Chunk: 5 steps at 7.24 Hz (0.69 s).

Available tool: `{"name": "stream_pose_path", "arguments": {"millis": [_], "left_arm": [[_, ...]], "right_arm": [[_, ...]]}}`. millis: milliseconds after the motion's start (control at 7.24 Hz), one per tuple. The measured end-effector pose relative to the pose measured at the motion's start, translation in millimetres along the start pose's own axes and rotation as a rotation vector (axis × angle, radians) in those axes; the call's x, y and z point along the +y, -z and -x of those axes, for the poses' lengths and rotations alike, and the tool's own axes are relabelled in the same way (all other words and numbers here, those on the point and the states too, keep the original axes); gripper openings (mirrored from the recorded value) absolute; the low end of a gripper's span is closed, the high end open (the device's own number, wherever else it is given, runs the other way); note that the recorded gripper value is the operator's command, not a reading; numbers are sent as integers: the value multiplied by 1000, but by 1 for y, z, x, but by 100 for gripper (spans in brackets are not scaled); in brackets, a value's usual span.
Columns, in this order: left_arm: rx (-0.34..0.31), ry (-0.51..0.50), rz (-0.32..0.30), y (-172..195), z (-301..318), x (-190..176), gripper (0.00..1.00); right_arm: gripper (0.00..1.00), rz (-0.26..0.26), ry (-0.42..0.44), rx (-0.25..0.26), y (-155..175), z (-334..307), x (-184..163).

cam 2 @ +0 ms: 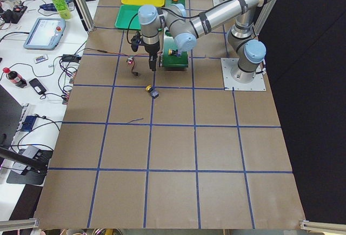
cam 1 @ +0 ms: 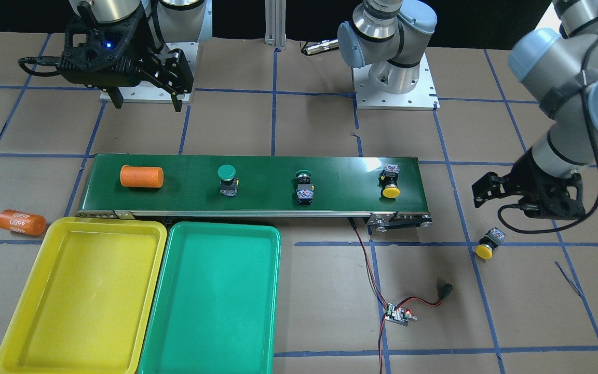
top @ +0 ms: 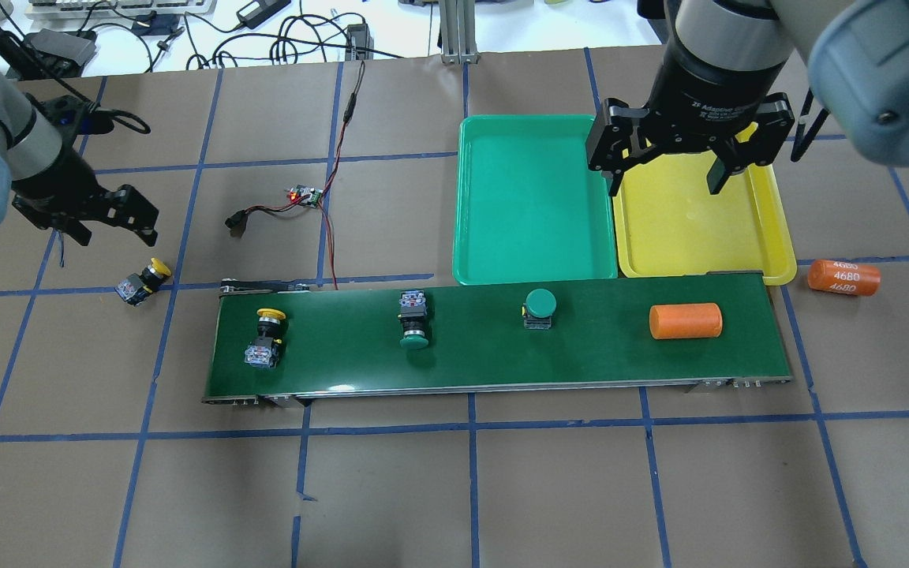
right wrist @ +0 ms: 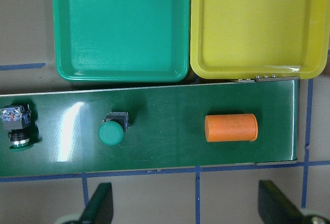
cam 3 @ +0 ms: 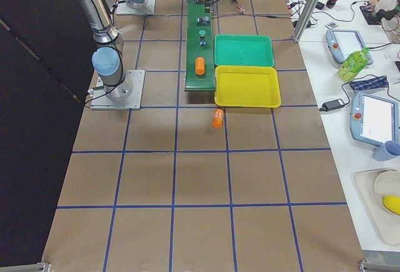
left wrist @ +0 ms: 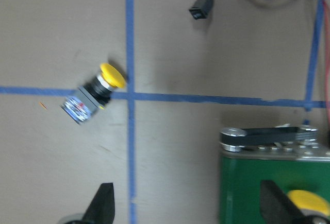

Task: Sort buttons by color to trays
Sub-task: 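Return the left gripper to the pile and grasp the second yellow button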

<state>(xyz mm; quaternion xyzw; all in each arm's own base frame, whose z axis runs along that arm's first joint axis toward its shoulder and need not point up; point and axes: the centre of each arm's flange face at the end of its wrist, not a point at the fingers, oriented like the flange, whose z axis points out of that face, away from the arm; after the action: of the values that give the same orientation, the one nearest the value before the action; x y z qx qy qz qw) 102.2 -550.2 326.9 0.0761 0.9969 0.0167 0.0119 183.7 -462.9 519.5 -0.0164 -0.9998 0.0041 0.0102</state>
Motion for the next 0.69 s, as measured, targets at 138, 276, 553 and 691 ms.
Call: {"name": "stream_pose_path", "arguments": {"millis": [138, 276, 553, 691], "left_arm": [[2, -134, 7, -21, 28, 0, 100], [24, -240, 18, -41, 45, 1, 100], [93, -373, 34, -82, 59, 1, 100], [110, -398, 40, -100, 60, 1, 99]], "right_arm": [[100, 11, -1, 3, -5, -2, -3], [100, 43, -4, 6, -21, -1, -9], [100, 165, -10, 17, -92, 4, -29], [100, 193, -8, 18, -130, 7, -34]]}}
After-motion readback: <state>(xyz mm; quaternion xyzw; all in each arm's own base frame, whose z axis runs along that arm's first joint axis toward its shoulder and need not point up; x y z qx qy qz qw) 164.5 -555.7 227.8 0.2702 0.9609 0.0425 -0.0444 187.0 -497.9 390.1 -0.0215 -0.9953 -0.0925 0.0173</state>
